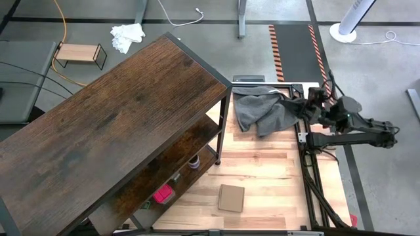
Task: Shelf spices
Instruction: Move the shelf to the top of the table
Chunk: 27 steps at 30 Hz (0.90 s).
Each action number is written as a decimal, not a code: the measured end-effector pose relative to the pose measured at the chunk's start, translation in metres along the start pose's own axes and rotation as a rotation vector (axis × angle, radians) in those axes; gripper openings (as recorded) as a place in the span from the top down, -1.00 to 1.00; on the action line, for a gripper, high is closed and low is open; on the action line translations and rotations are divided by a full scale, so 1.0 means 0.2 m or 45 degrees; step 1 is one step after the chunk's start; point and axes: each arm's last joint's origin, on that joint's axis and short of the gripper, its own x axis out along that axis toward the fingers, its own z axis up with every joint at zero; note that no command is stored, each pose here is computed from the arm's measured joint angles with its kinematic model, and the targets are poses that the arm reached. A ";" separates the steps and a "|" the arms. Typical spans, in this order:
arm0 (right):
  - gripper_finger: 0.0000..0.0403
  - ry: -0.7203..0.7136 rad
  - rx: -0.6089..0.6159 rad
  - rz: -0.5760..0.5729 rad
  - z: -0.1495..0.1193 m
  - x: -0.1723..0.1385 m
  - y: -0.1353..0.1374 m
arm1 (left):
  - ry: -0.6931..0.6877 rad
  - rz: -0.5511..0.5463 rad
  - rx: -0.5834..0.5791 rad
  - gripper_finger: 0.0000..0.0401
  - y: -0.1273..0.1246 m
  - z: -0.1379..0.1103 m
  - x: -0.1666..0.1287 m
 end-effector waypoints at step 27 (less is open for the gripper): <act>1.00 0.157 -0.112 -0.108 -0.01 0.11 0.02 | 0.674 0.598 -0.756 1.00 -0.09 0.14 0.13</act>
